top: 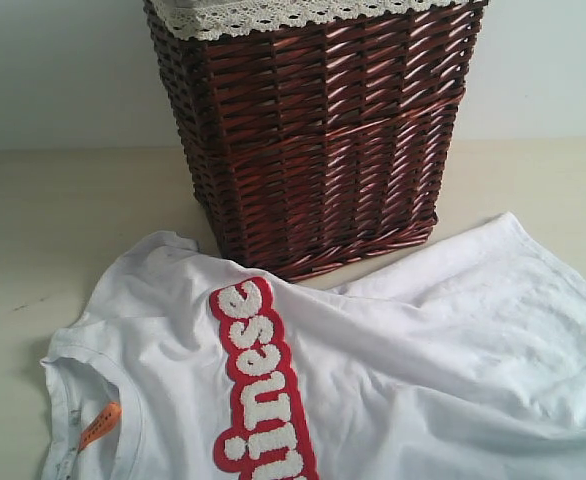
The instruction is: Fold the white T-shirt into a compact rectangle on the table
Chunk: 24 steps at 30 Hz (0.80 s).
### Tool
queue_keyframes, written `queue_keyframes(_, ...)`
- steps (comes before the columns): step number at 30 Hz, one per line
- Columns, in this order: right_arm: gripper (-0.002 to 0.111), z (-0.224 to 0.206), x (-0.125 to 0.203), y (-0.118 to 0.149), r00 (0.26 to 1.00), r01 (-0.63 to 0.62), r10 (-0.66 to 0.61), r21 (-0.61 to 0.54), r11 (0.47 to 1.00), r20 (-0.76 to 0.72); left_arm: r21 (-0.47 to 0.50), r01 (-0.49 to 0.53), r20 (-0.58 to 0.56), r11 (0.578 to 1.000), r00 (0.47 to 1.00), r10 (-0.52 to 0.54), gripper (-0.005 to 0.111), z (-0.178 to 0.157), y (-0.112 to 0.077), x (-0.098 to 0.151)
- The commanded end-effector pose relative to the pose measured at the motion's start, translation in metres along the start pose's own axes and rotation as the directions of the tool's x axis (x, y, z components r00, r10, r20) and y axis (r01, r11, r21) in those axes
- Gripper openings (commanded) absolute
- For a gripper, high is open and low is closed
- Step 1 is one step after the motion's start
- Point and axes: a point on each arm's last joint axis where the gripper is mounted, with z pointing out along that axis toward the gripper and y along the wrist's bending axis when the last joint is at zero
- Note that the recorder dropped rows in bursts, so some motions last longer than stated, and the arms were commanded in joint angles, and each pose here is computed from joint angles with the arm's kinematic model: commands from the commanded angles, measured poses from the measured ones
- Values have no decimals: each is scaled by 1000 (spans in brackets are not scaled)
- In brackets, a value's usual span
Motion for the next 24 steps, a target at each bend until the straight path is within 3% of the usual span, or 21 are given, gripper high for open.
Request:
queue_keyframes(1, 0, -26, 6, 15, 996, 39, -51, 156, 987, 72, -6, 8, 8, 1000, 1000, -7, 1, -1, 0, -1)
queue_keyframes(3, 0, -46, -3, 19, 964, 108, -177, 321, 941, 196, -6, 8, 8, 1000, 1000, -7, 1, -1, 0, -1)
queue_keyframes(5, 0, -64, -21, 3, 891, 0, -228, 504, 864, 391, -6, 8, 8, 1000, 1000, -7, 1, -1, 0, -1)
queue_keyframes(6, 0, -76, -34, -15, 802, -182, -214, 570, 801, 558, -6, 8, 8, 1000, 1000, -7, 1, -1, 0, -1)
queue_keyframes(7, 0, -82, -39, -24, 733, -302, -183, 555, 775, 655, -6, 8, 8, 1000, 1000, -7, 1, -1, 0, -1)
queue_keyframes(8, 0, -93, -47, -44, 585, -469, -158, 490, 735, 796, -6, 8, 8, 1000, 1000, -7, 1, -1, 0, -1)
queue_keyframes(9, 0, -95, -51, -55, 499, -535, -107, 403, 742, 860, -6, 8, 8, 1000, 1000, -7, 1, -1, 0, -1)
queue_keyframes(10, 0, -102, -57, -71, 371, -587, -56, 281, 759, 927, -6, 8, 8, 1000, 1000, -7, 1, -1, 0, -1)
queue_keyframes(12, 0, -111, -68, -94, 247, -566, -45, 181, 804, 968, -6, 8, 8, 1000, 1000, -7, 1, -1, 0, -1)
queue_keyframes(15, 0, -121, -89, -127, 209, -551, -51, 161, 819, 977, -6, 8, 8, 1000, 1000, -7, 1, -1, 0, -1)
queue_keyframes(20, 0, -110, -132, -161, 265, -493, -54, 183, 851, 963, -6, 8, 8, 1000, 1000, -7, 1, -1, 0, -1)
queue_keyframes(24, 0, -94, -146, -171, 345, -540, -2, 200, 817, 939, -6, 8, 8, 1000, 1000, -7, 1, -1, 0, -1)
